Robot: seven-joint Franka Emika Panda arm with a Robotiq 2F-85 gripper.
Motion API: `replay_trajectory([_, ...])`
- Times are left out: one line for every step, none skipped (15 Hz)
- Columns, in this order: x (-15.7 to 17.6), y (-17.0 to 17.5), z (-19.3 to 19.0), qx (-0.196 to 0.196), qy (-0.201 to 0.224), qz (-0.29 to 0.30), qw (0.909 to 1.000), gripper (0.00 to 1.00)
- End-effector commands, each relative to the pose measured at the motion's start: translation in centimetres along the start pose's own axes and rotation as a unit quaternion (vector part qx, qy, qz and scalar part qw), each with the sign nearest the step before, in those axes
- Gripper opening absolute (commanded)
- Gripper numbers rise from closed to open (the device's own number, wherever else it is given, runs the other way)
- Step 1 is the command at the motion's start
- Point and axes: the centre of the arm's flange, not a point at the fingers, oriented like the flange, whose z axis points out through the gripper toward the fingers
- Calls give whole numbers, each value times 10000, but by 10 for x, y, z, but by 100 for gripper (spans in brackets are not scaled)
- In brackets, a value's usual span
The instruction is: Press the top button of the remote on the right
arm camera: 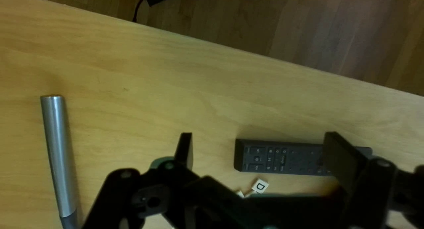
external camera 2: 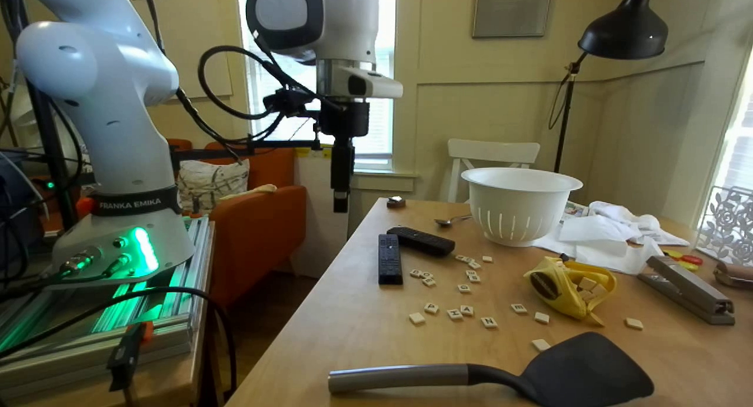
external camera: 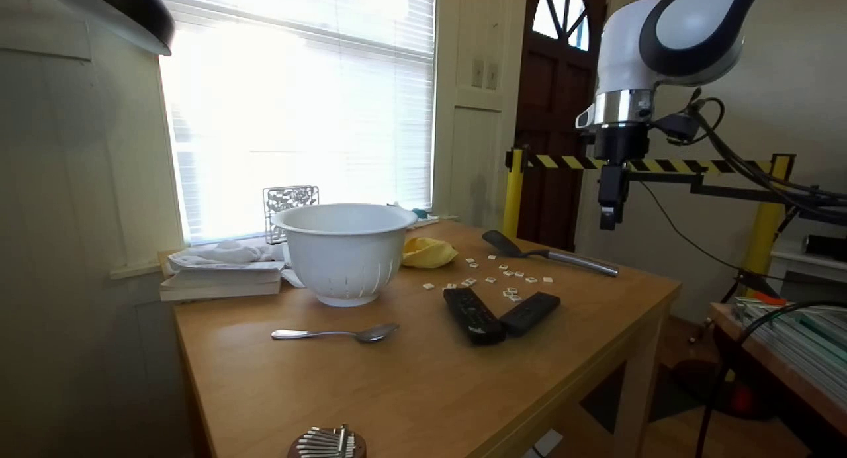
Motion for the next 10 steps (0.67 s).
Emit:
replay_trajectory([-1,-1,-3,4,2,-14,10000,100])
replay_trajectory([-2,-1,-5,9,7,-20,10000,100])
replay_trajectory([-2,-1,-6,9,8,-22,10000,100])
replay_trajectory([-2,-2,-6,9,3,-24,10000,100])
replay_trajectory([-2,-2,-5,9,-1,-26,10000,100])
replay_trajectory([-2,-2,-5,9,-3,-26,10000,100])
replay_trajectory([-2,-2,-5,8,-5,-27,10000,100])
replay_trajectory([-2,-2,-5,8,-5,-28,10000,100])
replay_trajectory([-2,-2,-5,8,-6,-28,10000,100])
replay_trajectory([-2,-2,-5,8,-6,-28,10000,100])
